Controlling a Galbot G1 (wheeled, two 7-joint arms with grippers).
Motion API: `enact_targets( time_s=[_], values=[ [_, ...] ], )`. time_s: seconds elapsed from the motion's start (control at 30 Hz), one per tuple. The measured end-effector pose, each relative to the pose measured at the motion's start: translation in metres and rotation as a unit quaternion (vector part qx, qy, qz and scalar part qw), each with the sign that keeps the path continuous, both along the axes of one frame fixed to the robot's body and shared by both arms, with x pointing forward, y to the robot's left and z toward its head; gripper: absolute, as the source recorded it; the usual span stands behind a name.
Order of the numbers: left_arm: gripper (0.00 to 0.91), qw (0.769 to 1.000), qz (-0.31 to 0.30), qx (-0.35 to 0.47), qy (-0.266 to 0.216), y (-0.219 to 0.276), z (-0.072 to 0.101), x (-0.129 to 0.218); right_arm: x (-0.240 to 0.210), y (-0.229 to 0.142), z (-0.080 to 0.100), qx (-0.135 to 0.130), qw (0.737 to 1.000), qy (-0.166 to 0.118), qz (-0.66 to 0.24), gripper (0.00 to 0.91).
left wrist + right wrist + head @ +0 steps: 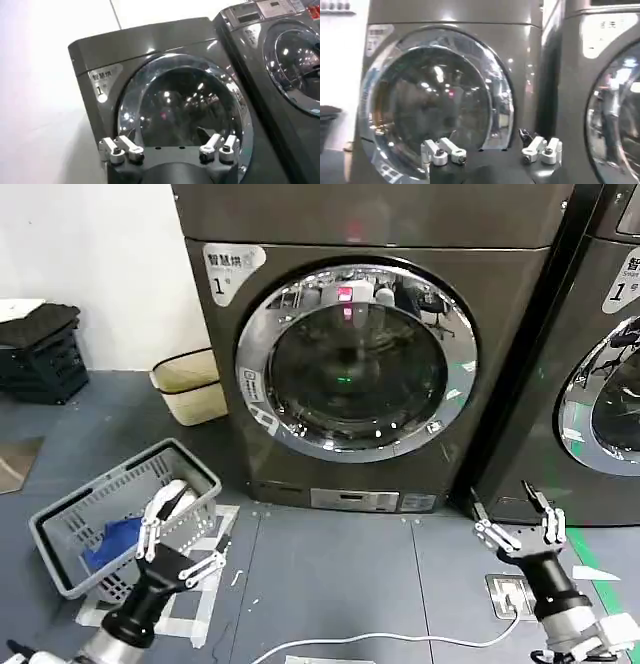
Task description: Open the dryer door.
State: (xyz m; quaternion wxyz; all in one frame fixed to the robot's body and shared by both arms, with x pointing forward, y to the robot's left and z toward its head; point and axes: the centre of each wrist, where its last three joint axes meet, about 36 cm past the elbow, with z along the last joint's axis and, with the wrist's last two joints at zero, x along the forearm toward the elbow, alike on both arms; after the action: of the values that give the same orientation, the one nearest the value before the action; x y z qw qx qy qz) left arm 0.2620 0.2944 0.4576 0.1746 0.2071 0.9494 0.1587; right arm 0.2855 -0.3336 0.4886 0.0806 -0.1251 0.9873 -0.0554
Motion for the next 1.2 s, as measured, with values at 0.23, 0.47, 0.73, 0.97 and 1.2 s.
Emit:
enact_targets(
  time_s=[0.23, 0.47, 0.73, 0.97, 1.2],
  values=[
    [0.907, 1.000, 0.002, 0.002, 0.000, -0.003, 0.002, -0.005, 0.031, -0.004, 0.005, -0.011, 0.999, -0.001, 0.039, 0.907],
    [0.907, 1.000, 0.007, 0.002, 0.001, -0.006, 0.002, -0.009, 0.062, -0.005, 0.013, -0.017, 0.997, -0.013, 0.074, 0.907],
    [0.907, 1.000, 0.008, 0.005, 0.003, -0.008, 0.003, -0.014, 0.092, -0.003, 0.020, -0.030, 0.993, -0.021, 0.108, 0.907],
    [0.907, 1.000, 0.008, 0.006, 0.004, -0.009, 0.003, -0.018, 0.115, 0.000, 0.022, -0.034, 0.990, -0.023, 0.136, 0.907],
    [0.907, 1.000, 0.010, 0.007, 0.006, -0.009, 0.002, -0.020, 0.141, 0.006, 0.022, -0.036, 0.987, -0.023, 0.156, 0.907]
  ],
)
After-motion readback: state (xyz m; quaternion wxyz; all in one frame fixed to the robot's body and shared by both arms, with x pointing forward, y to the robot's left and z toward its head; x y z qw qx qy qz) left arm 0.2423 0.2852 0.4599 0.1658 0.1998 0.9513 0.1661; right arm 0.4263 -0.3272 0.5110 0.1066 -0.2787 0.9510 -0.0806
